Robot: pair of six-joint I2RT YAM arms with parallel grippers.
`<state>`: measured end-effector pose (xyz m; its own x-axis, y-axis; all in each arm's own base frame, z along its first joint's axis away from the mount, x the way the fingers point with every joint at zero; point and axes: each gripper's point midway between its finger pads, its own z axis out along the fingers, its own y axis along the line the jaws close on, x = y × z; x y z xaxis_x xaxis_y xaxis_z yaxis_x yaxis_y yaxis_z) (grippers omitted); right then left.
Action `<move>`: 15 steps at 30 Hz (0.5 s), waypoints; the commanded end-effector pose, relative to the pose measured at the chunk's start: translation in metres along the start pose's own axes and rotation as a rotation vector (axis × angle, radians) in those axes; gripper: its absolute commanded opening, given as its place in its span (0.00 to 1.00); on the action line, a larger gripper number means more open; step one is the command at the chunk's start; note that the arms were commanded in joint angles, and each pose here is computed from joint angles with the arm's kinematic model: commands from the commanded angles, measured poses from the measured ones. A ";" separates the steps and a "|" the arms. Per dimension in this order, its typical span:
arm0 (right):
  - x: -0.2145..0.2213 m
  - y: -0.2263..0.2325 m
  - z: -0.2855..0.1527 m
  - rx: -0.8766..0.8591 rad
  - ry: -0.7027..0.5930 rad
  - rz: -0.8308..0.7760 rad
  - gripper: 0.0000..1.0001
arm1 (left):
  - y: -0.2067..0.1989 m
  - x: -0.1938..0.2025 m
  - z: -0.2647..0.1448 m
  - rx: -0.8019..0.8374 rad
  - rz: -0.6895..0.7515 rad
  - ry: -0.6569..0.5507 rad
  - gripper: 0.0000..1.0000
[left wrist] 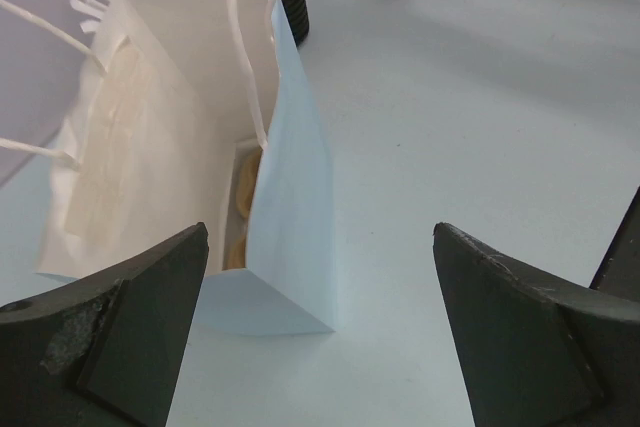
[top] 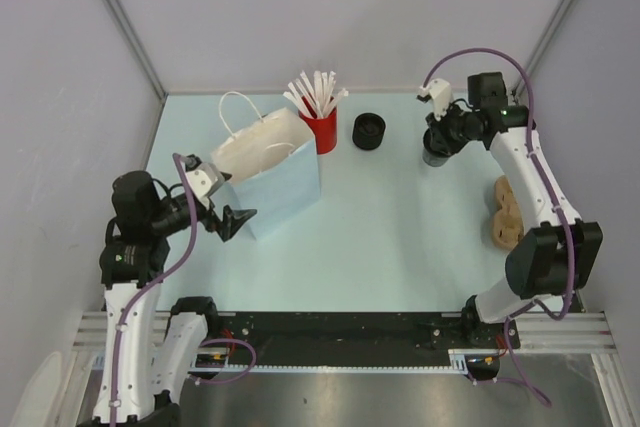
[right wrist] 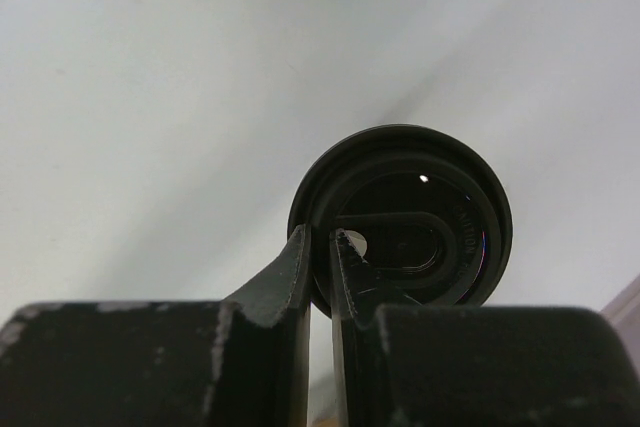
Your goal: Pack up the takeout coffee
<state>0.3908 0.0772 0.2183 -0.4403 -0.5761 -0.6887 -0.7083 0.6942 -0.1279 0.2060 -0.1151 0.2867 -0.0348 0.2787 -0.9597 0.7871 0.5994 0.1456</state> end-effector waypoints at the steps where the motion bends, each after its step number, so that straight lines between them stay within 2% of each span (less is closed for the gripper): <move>1: -0.022 0.044 -0.030 -0.026 -0.050 0.003 0.00 | 0.005 -0.044 -0.014 -0.018 0.160 -0.057 1.00; 8: -0.036 0.082 -0.049 -0.133 -0.148 0.035 0.00 | 0.011 -0.065 -0.012 0.016 0.225 -0.076 1.00; 14: -0.037 0.097 -0.056 -0.164 -0.176 0.036 0.00 | 0.028 -0.048 0.009 0.028 0.220 -0.023 0.99; 15: -0.035 0.098 -0.054 -0.166 -0.178 0.036 0.00 | 0.019 -0.046 0.018 0.067 0.234 -0.019 0.99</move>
<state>0.3193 0.1336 0.2600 -0.3914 -0.4896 -0.7792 -0.7695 0.6385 -0.0147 0.2240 -0.1170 0.3357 0.1059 0.3483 -0.9314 0.7910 0.5382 0.2911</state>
